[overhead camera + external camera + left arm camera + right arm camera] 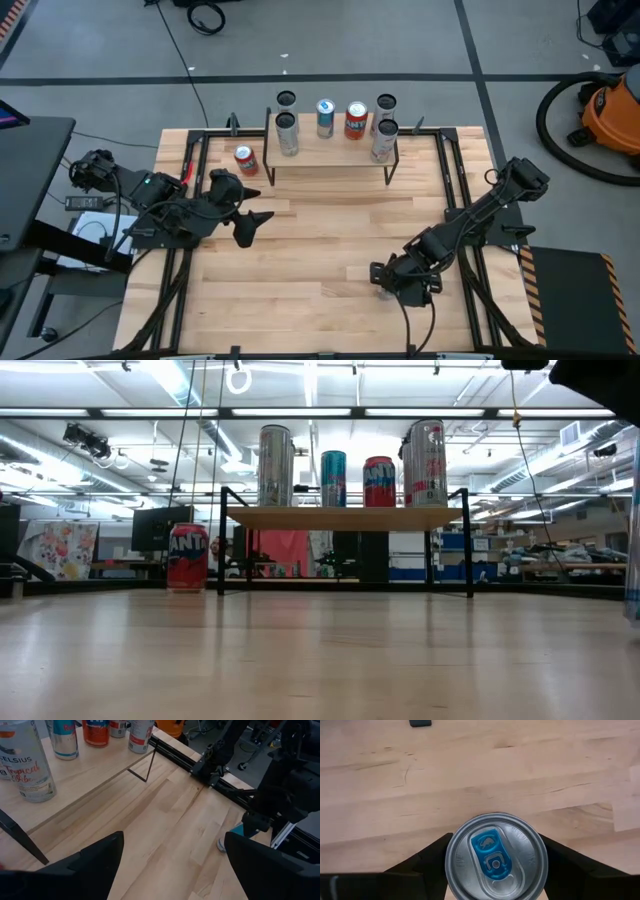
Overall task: Place canned beverage on shelf
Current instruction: Put the blue soda can on the shelf aligned with the other blue soda can
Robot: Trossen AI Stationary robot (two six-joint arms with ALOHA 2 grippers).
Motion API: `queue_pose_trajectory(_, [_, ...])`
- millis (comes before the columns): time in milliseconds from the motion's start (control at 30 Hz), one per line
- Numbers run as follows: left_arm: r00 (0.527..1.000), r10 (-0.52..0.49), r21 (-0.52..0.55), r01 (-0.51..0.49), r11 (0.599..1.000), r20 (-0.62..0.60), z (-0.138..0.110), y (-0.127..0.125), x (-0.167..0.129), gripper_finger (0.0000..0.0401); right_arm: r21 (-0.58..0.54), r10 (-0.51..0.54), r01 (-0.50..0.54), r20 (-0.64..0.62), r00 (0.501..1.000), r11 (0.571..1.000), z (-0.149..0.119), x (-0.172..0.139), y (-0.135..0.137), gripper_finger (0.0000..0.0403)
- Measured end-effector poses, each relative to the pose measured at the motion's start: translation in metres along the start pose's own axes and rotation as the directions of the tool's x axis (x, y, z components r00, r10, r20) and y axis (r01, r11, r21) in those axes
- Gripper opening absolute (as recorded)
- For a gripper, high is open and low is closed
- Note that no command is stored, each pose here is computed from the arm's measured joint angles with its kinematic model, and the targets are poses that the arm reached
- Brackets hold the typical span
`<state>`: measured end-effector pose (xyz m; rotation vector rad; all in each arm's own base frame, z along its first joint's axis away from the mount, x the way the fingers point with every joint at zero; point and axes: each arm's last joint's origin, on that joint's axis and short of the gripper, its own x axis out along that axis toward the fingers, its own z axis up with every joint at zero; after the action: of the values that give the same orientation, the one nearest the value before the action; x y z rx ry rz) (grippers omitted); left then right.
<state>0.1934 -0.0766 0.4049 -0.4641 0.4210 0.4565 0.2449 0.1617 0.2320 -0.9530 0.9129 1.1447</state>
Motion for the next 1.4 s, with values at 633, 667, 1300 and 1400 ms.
queue_pose_trajectory(633, [1.000, -0.011, 0.000, 0.011, 1.000, -0.013, 0.000, 0.000, 0.000, 0.0357, 0.106, -0.098, 0.092, 0.054, 0.994, 0.990, -0.029, -0.070, -0.056, 0.0250])
queue_pose_trajectory(667, [1.000, -0.016, 0.000, 0.016, 1.000, -0.019, -0.001, 0.000, 0.000, 0.0357, 0.121, -0.111, 0.102, 0.064, 0.992, 0.987, -0.033, -0.074, -0.060, 0.0250])
queue_pose_trajectory(1300, [0.999, -0.021, 0.058, 0.023, 0.998, -0.030, -0.001, 0.000, 0.000, 0.0357, 0.249, -0.420, 0.402, 0.022, 0.907, 0.881, -0.111, -0.178, -0.106, 0.0250])
queue_pose_trajectory(1400, [0.999, -0.021, 0.055, 0.023, 0.998, -0.030, -0.001, 0.000, 0.000, 0.0357, 0.288, -0.447, 0.429, -0.007, 0.895, 0.856, -0.126, -0.188, -0.107, 0.0250])
